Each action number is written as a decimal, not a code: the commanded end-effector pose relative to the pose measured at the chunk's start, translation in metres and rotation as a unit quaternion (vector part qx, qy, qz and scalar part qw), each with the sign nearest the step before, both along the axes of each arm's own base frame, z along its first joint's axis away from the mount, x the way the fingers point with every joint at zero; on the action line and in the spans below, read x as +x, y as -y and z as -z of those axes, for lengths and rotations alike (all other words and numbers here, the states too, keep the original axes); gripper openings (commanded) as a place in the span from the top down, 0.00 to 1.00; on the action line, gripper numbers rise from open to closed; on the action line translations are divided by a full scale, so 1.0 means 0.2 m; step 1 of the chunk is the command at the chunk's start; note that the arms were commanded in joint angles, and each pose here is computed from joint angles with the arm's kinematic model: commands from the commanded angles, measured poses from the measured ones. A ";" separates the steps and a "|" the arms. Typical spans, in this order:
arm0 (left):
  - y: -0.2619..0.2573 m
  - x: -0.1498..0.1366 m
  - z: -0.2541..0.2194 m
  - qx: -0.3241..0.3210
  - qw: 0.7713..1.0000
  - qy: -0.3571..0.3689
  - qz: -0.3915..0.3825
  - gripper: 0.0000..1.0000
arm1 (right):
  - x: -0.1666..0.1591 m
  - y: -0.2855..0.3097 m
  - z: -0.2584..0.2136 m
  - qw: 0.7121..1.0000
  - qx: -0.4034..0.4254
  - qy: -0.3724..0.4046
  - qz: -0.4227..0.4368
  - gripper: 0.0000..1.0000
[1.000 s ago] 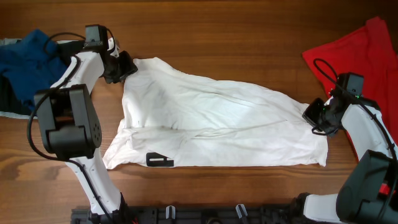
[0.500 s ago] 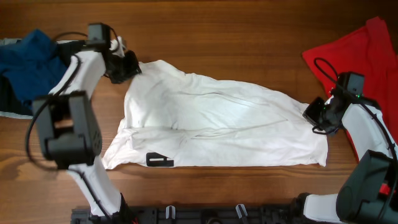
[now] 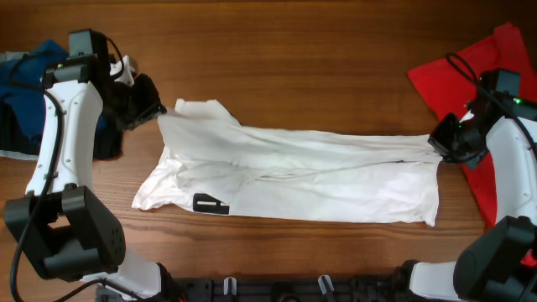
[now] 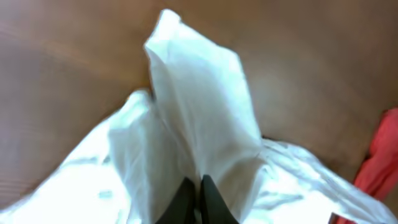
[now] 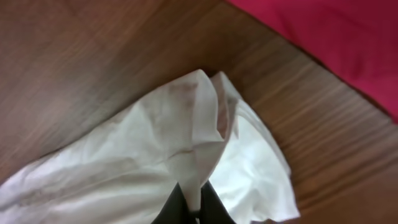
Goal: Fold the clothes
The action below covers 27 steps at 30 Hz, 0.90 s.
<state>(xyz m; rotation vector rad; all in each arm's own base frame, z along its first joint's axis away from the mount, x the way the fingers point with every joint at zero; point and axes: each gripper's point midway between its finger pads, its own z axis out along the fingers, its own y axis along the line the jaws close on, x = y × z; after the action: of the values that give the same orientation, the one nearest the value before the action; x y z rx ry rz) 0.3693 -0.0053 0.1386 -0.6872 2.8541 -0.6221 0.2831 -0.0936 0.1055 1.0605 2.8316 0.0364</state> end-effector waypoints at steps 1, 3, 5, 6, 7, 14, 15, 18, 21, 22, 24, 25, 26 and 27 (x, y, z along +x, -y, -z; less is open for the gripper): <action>-0.09 -0.12 0.04 0.052 0.997 -0.049 0.004 0.96 | -0.09 0.13 -0.05 0.998 -0.057 -0.029 0.013 0.96; -0.14 -0.22 0.06 0.086 0.992 -0.091 0.002 0.96 | -0.14 0.18 -0.05 0.996 -0.072 -0.048 0.025 0.96; -0.16 -0.27 0.06 0.098 0.989 -0.113 0.003 0.96 | -0.15 0.20 -0.05 0.996 -0.071 -0.051 0.031 0.96; -0.16 -0.29 0.06 0.101 0.987 -0.122 0.003 0.96 | -0.15 0.20 -0.05 0.996 -0.071 -0.051 0.031 0.96; -0.17 -0.32 0.06 0.105 0.985 -0.135 0.003 0.96 | -0.16 0.20 -0.05 0.996 -0.070 -0.052 0.031 0.96; -0.16 -0.41 0.08 0.104 0.980 -0.171 0.007 0.96 | -0.19 0.17 -0.03 0.996 -0.056 -0.063 0.021 0.96; -0.16 -0.42 0.09 0.105 0.979 -0.176 0.008 0.96 | -0.19 0.16 -0.02 0.996 -0.051 -0.065 0.017 0.96; -0.15 -0.47 0.13 0.102 0.976 -0.193 0.010 0.96 | -0.23 0.13 0.03 0.996 -0.040 -0.080 0.015 0.96; -0.15 -0.52 0.18 0.099 0.972 -0.212 0.013 0.96 | -0.28 0.11 0.08 0.995 -0.032 -0.095 0.015 0.96; -0.15 -0.54 0.19 0.100 0.971 -0.218 0.014 0.96 | -0.29 0.10 0.09 0.995 -0.029 -0.098 0.014 0.96; -0.15 -0.56 0.22 0.105 0.969 -0.225 0.011 0.96 | -0.30 0.09 0.11 0.995 -0.023 -0.101 0.014 0.96; -0.16 -0.57 0.23 0.106 0.968 -0.229 0.010 0.96 | -0.30 0.09 0.12 0.994 -0.022 -0.102 0.014 0.96; -0.15 -0.58 0.24 0.106 0.967 -0.232 0.010 0.96 | -0.31 0.08 0.12 0.994 -0.022 -0.103 0.014 0.96; -0.15 -0.59 0.26 0.105 0.966 -0.237 0.011 0.96 | -0.31 0.08 0.13 0.994 -0.021 -0.104 0.014 0.96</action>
<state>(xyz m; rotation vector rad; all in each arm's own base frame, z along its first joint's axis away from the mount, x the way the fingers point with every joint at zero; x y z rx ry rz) 0.2598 0.0203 0.0927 -0.8705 3.2745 -0.2045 0.2238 -0.1110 0.0804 1.1643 2.9851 -0.1542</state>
